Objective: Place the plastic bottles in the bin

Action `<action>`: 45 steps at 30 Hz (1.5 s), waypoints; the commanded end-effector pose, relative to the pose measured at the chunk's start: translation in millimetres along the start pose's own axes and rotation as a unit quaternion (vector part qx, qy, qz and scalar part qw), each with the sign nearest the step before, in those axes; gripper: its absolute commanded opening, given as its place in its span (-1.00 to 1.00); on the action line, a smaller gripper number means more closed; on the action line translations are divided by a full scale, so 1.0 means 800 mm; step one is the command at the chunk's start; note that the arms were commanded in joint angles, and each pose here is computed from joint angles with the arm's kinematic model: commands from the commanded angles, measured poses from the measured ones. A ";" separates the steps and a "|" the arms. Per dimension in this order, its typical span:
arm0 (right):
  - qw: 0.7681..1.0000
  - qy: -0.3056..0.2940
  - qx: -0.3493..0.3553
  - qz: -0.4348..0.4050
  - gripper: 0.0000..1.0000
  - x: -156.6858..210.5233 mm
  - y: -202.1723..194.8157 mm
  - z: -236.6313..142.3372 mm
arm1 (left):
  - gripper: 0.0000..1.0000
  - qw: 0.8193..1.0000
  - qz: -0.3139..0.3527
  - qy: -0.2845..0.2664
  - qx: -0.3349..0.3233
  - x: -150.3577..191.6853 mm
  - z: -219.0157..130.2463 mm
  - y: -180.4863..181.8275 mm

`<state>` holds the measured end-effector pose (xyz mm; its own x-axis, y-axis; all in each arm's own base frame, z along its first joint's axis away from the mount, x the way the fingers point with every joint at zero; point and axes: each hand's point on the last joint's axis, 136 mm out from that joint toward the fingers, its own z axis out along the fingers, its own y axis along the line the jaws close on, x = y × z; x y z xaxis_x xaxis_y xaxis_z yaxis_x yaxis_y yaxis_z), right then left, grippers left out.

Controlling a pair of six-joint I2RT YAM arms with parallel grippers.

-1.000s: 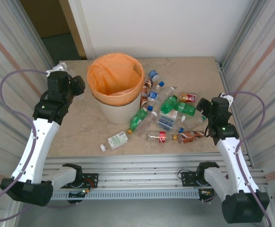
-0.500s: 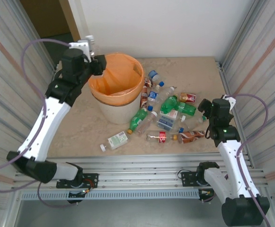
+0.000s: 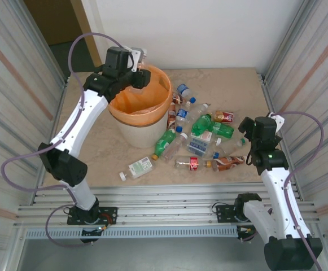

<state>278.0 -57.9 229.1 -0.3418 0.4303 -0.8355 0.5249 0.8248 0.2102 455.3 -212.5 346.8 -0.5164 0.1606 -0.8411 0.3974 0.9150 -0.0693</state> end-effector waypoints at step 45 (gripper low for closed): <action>1.000 0.012 0.023 -0.001 0.96 0.008 -0.006 0.009 | 0.26 0.955 0.088 0.274 -0.069 0.178 0.117 0.046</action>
<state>282.2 -58.5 217.4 -0.3750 0.4341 -0.8191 0.5399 0.8206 0.1877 461.4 -192.9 167.8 -0.7932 0.4447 -0.4161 0.4367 0.8915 0.1203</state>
